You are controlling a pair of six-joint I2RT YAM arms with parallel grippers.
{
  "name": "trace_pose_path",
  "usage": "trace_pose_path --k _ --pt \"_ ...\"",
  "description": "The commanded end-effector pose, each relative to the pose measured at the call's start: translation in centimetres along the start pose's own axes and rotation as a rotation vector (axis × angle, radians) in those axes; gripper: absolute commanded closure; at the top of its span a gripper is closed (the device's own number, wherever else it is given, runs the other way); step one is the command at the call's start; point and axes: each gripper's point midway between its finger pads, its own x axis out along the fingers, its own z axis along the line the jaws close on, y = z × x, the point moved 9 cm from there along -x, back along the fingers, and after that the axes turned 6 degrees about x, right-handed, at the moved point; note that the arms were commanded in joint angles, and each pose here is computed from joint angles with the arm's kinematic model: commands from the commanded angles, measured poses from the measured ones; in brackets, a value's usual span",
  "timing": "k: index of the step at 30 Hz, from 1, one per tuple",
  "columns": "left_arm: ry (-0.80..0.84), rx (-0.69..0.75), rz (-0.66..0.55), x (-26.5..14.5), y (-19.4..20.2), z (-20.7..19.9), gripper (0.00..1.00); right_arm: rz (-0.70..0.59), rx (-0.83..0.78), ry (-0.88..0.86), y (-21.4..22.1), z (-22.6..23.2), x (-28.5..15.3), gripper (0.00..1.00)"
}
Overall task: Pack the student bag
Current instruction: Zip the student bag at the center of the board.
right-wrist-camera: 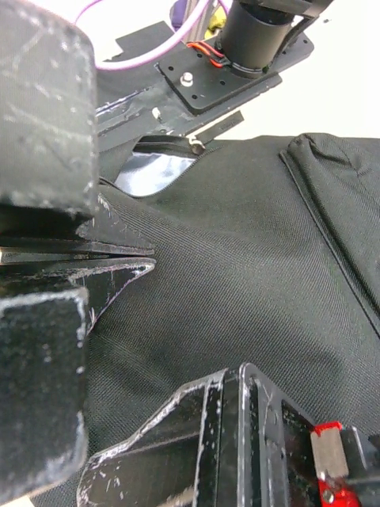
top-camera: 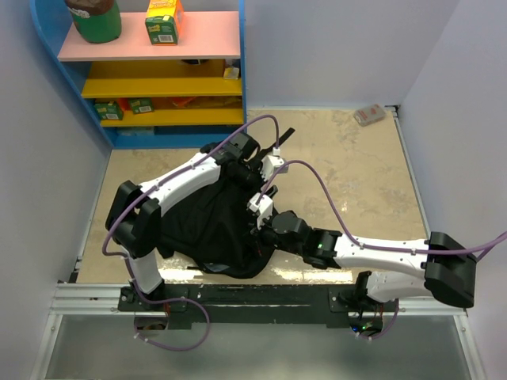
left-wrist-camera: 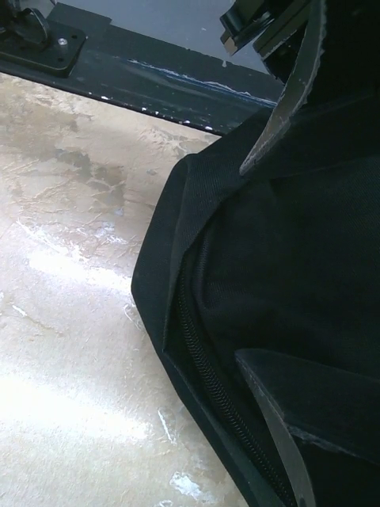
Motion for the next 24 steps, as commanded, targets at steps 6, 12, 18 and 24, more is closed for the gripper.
trace_pose_path --k 6,12,18,24 --pt "0.14 -0.101 0.013 0.9 -0.3 -0.9 0.0 -0.047 -0.03 -0.044 -1.7 0.9 0.2 1.0" --pt "0.203 -0.106 -0.006 1.2 -0.3 -1.8 0.02 -0.042 -0.032 -0.045 -1.3 0.7 0.1 1.0" --pt "0.141 -0.097 0.037 2.9 0.6 -1.8 0.15 -0.045 -0.035 -0.044 -1.3 0.7 0.3 1.0" --pt "0.018 -0.053 0.074 4.6 1.0 -0.7 0.64 -0.053 -0.036 -0.043 -1.5 0.7 0.1 1.0"
